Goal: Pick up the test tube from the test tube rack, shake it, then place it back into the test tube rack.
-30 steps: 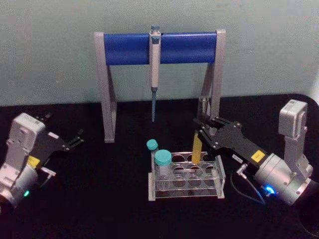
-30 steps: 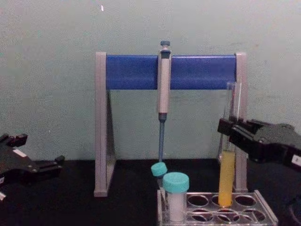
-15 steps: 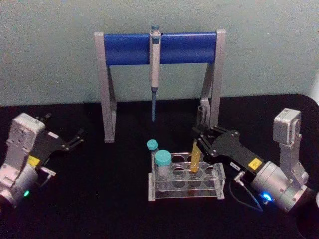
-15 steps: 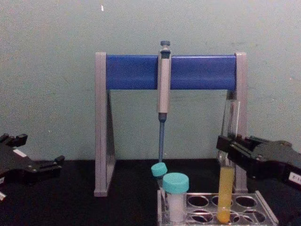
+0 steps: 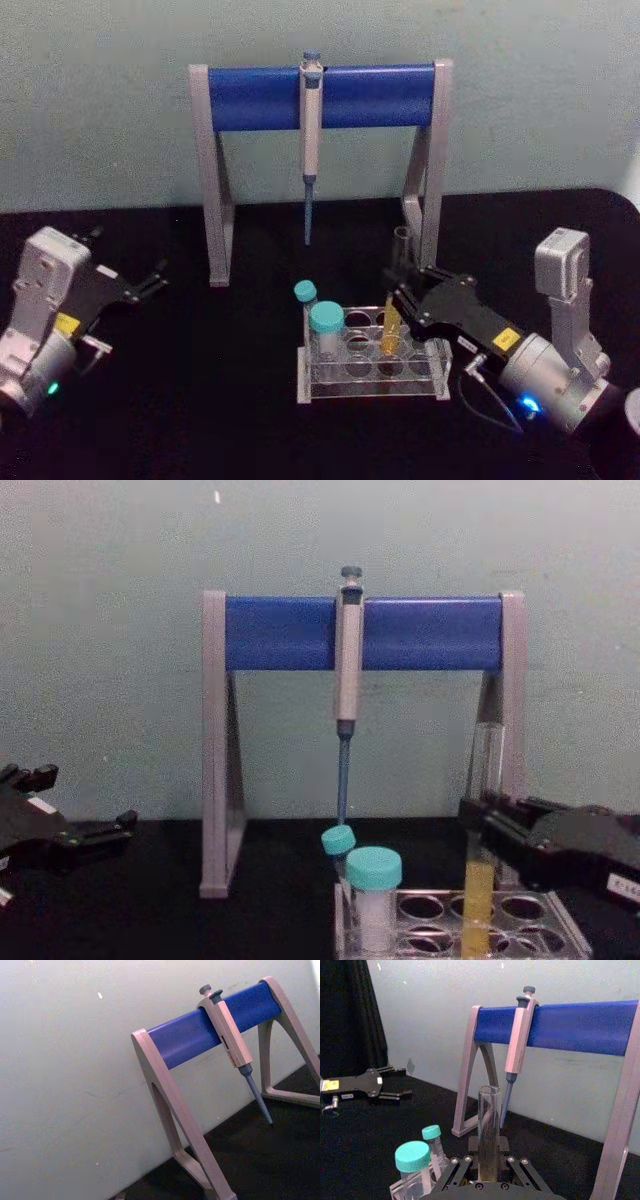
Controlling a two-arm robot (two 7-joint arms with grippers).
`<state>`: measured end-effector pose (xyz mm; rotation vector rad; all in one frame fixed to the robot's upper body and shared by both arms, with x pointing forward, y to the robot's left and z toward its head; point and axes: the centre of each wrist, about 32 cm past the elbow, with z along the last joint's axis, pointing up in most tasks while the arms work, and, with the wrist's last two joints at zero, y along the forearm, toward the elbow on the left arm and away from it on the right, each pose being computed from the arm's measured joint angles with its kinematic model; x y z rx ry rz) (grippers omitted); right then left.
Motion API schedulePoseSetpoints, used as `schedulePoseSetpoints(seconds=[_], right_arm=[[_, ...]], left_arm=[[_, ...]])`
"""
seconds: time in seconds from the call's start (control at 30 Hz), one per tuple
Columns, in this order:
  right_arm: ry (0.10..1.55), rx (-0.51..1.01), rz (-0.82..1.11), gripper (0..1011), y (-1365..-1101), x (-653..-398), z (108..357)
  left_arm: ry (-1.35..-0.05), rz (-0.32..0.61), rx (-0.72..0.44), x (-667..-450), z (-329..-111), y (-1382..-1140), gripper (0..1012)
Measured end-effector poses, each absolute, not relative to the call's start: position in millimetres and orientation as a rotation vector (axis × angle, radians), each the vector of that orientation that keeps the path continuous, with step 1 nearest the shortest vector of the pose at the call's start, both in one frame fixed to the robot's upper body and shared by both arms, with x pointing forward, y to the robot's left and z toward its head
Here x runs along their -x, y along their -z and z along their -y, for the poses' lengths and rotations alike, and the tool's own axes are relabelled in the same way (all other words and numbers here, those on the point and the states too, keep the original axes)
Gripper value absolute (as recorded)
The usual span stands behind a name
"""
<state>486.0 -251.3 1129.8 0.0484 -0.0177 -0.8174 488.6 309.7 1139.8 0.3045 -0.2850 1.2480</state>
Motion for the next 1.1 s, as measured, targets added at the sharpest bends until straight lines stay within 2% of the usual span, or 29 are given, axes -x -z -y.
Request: schedulePoseSetpoints(seconds=[0.9,1.03,1.1], right_arm=[[0.819,-0.03,-0.001,221,-1124.6,-486.5,248.8],[0.819,-0.028,-0.002,291,-1124.4,-486.4,249.0],[0.819,-0.028,-0.002,376,-1124.4,-486.4,249.1]], left_arm=[[-1.248,0.285,-0.304,-488.6,-309.7,-1139.8,1010],[-1.248,0.285,-0.305,-488.6,-309.7,-1139.7,1010],[-1.248,0.285,-0.304,-488.6,-309.7,-1139.8,1010]])
